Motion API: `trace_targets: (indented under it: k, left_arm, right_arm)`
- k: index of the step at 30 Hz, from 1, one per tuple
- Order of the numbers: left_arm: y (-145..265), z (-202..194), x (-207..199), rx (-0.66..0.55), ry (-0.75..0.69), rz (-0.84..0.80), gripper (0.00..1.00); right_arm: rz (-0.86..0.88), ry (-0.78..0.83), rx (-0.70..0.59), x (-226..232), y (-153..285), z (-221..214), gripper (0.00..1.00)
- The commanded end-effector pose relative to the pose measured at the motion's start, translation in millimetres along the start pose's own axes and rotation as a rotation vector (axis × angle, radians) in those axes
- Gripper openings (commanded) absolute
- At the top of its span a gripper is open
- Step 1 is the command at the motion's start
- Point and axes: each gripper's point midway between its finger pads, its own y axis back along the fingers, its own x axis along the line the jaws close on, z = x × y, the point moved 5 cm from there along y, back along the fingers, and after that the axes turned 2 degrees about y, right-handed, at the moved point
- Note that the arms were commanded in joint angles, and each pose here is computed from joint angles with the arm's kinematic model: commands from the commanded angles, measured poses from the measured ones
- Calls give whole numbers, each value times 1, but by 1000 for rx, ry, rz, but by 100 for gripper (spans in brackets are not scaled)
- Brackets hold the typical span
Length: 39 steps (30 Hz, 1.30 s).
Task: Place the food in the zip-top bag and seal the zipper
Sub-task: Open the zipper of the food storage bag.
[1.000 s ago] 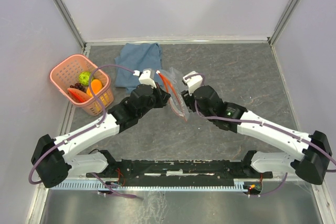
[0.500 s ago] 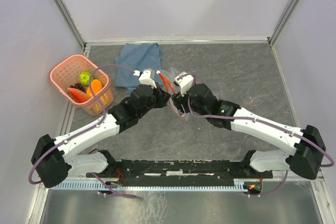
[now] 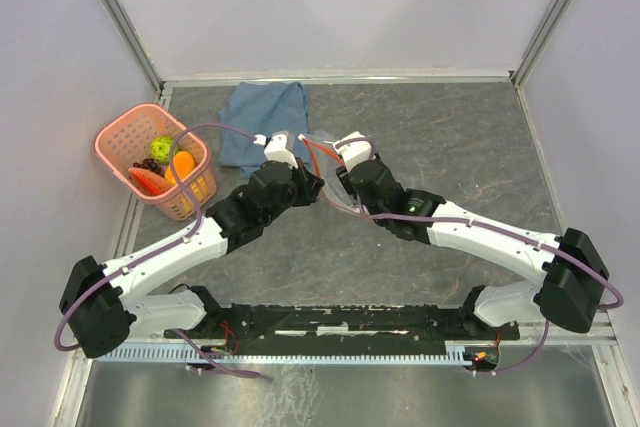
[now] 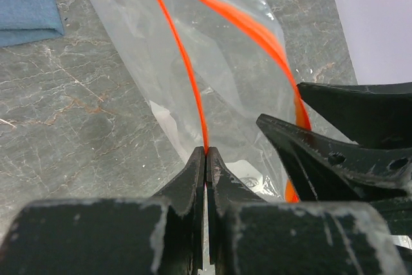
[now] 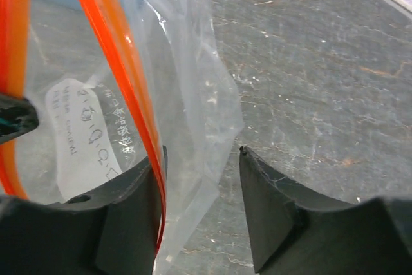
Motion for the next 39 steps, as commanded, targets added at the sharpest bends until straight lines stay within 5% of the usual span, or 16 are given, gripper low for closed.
trace_targets:
  k: [1, 13, 27, 33, 39]
  left_arm:
    - [2, 17, -10, -55, -10, -7, 3]
    - [3, 20, 3, -54, -72, 93, 3]
    - [-10, 15, 2, -42, -88, 99, 3]
    - [-16, 24, -27, -49, -21, -36, 22]
    - [-20, 34, -32, -67, -2, -31, 53]
  right_arm:
    - [-96, -15, -76, -19, 10, 28, 53]
    - [-248, 61, -79, -50, 23, 43, 4]
    - [-299, -5, -76, -90, 24, 39, 2]
    - [-260, 11, -88, -80, 10, 40, 2]
    - [-274, 33, -91, -76, -3, 38, 2]
